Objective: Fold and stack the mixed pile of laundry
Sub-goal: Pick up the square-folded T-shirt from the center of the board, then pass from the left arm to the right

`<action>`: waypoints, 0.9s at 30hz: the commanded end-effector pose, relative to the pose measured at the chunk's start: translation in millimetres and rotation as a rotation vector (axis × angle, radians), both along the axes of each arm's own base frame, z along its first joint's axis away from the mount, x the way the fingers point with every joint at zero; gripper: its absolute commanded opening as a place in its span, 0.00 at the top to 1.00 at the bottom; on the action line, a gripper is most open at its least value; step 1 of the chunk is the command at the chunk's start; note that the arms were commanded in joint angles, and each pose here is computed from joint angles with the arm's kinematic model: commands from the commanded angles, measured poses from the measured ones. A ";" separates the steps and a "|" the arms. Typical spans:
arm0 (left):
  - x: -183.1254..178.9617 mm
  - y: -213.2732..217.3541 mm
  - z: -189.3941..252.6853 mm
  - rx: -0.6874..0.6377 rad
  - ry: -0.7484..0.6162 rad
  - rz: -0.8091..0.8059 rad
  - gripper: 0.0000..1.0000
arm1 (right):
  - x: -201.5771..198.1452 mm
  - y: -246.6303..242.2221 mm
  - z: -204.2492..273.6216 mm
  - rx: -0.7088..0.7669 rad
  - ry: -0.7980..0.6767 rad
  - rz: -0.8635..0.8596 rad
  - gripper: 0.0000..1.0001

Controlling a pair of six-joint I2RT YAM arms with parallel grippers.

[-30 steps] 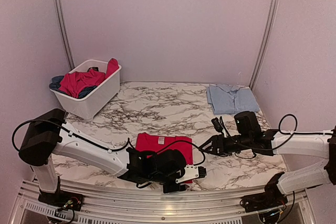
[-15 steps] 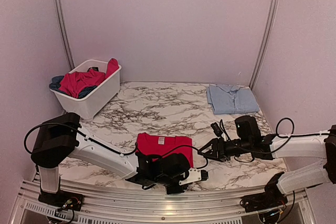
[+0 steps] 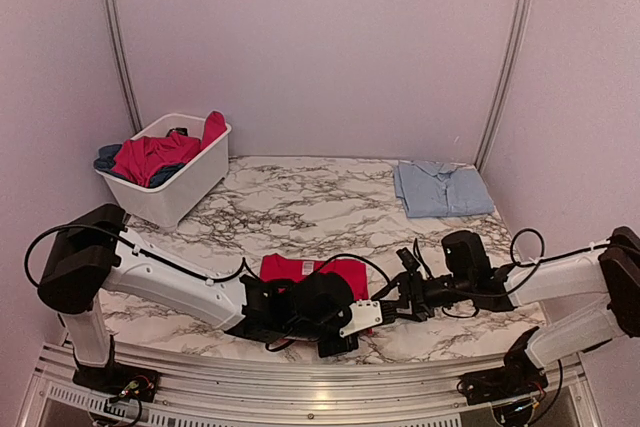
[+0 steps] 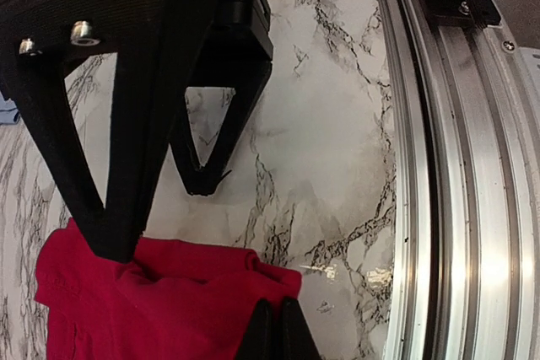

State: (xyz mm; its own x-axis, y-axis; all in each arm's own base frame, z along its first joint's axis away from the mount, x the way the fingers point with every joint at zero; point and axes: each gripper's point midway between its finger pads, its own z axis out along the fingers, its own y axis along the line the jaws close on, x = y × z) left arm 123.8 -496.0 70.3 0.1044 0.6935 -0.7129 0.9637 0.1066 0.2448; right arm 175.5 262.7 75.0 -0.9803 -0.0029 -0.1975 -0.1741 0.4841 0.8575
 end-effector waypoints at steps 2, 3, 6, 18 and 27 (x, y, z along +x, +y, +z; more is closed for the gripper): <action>8.2 -1.7 29.5 -0.074 -0.021 0.020 1.00 | -3.9 19.2 12.6 0.100 0.025 0.020 0.19; 8.5 -1.6 30.3 -0.074 -0.023 0.019 1.00 | -3.6 22.3 15.2 0.120 0.029 0.017 0.18; 9.1 -1.0 33.8 -0.081 -0.028 0.022 1.00 | -4.2 32.4 13.1 0.143 0.070 0.010 0.03; 13.2 -1.8 38.0 -0.101 -0.039 0.041 1.00 | 21.0 51.9 3.0 0.211 0.192 -0.154 0.23; 16.8 0.2 37.5 -0.112 -0.051 0.052 1.00 | 51.6 56.7 -13.6 0.258 0.216 -0.301 0.50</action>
